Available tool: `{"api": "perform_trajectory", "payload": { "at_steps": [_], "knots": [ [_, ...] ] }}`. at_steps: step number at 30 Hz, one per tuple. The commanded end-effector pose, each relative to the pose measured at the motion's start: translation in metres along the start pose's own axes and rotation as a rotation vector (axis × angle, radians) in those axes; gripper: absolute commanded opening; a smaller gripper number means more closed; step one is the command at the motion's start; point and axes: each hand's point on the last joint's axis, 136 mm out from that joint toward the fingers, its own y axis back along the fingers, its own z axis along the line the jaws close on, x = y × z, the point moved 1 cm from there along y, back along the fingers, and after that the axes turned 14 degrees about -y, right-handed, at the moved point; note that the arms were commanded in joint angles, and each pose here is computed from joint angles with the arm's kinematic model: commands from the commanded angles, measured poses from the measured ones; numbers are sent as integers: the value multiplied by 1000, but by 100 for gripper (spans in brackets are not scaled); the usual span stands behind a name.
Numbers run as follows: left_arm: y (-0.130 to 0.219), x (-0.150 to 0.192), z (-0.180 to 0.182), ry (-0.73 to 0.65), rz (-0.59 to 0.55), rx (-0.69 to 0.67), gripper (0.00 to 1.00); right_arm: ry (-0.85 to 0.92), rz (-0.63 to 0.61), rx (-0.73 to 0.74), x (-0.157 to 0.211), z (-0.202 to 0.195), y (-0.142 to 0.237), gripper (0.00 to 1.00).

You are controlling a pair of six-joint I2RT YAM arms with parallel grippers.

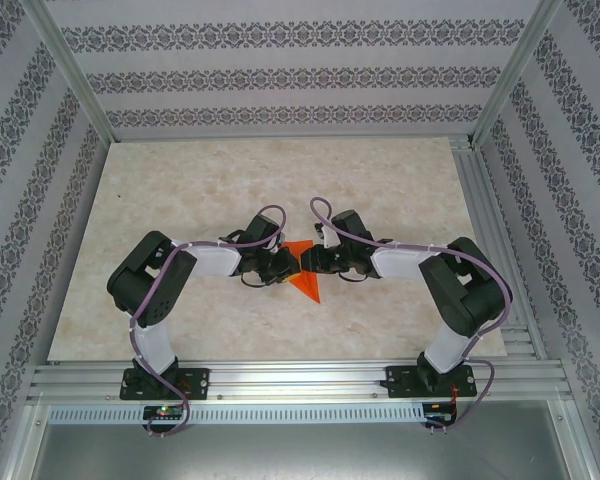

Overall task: Fold a paper plane with a square sheet of paper (fold left side to right side)
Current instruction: Fourth fold the wing at the center of the table.

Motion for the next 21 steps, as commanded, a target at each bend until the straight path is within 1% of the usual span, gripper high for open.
{"api": "perform_trajectory", "payload": {
  "at_steps": [1, 14, 21],
  "knots": [
    [-4, 4, -5, -14, 12, 4, 16, -2, -32, -13, -15, 3, -3, 26],
    [-4, 5, -4, -13, 15, -1, 16, -8, -32, 24, -16, -9, -7, 19],
    [-4, 5, -4, -15, 15, -3, 15, -10, -42, 46, -19, -14, -5, 22]
  ]
}}
